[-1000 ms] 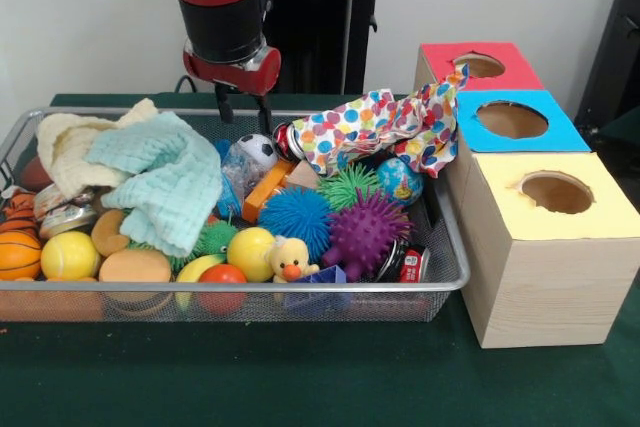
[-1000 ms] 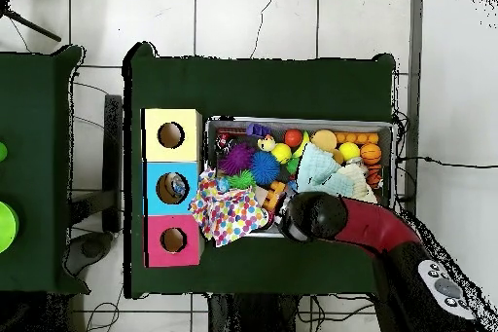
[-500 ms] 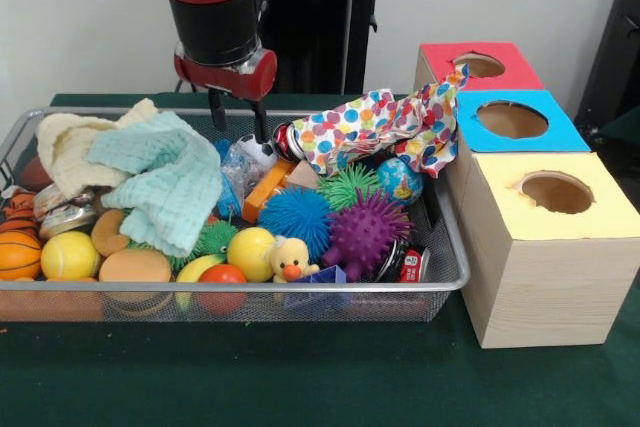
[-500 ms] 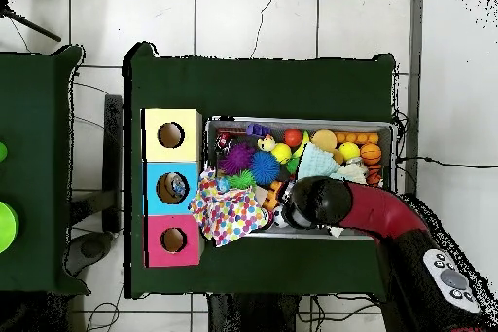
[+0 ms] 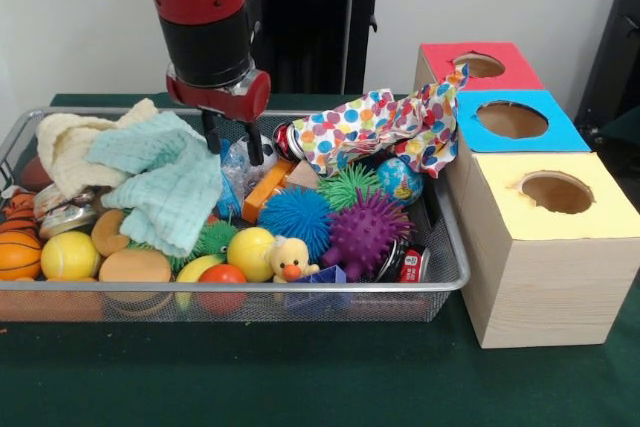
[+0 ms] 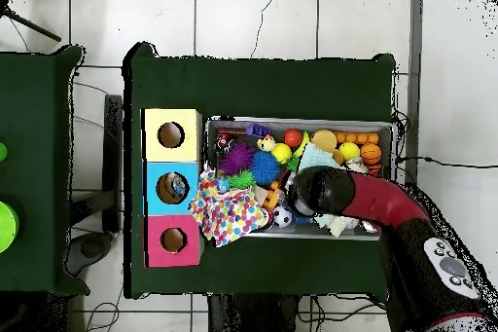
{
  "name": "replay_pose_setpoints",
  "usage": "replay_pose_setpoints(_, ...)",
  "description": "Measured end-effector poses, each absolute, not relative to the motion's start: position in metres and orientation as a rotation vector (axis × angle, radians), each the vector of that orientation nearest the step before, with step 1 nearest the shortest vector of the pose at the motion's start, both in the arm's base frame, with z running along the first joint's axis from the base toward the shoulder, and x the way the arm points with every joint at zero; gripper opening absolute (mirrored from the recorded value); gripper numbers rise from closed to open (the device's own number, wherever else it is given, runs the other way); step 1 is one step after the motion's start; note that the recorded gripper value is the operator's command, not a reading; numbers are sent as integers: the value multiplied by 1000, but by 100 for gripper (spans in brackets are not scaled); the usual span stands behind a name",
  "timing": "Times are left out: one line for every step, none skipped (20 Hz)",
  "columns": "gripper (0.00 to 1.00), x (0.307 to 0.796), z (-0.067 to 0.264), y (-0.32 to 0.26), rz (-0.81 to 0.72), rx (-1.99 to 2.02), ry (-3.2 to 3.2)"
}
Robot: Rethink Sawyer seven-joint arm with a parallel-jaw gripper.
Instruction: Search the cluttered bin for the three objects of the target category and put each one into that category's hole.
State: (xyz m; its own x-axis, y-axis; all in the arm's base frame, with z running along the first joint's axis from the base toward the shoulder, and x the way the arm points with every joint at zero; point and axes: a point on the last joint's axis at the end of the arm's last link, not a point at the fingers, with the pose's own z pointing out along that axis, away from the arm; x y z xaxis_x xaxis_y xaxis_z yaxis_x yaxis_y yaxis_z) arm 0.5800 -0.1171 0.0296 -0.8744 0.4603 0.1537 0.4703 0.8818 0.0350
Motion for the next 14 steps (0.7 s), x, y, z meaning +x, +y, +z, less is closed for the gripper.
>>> replay_pose_setpoints(100, 582, 29, -118, -108, -724, -2912)
replay_pose_setpoints(100, 584, 28, -118, -109, -725, -2915)
replay_pose_setpoints(100, 586, 28, -118, -110, -726, -2917)
replay_pose_setpoints(100, 589, 26, -119, -113, -727, -2922)
replay_pose_setpoints(100, 590, 26, -119, -114, -728, -2923)
replay_pose_setpoints(100, 592, 25, -120, -115, -729, -2925)
replay_pose_setpoints(100, 595, 21, -121, -116, -730, -2927)
replay_pose_setpoints(100, 595, 19, -121, -117, -730, -2927)
replay_pose_setpoints(100, 595, 18, -121, -119, -731, -2926)
replay_pose_setpoints(100, 595, 14, -121, -123, -733, -2925)
replay_pose_setpoints(100, 594, 8, -120, -130, -736, -2927)
replay_pose_setpoints(100, 593, 4, -119, -133, -735, -2931)
replay_pose_setpoints(100, 592, 0, -119, -135, -735, -2936)
replay_pose_setpoints(0, 591, -4, -118, -138, -734, -2941)
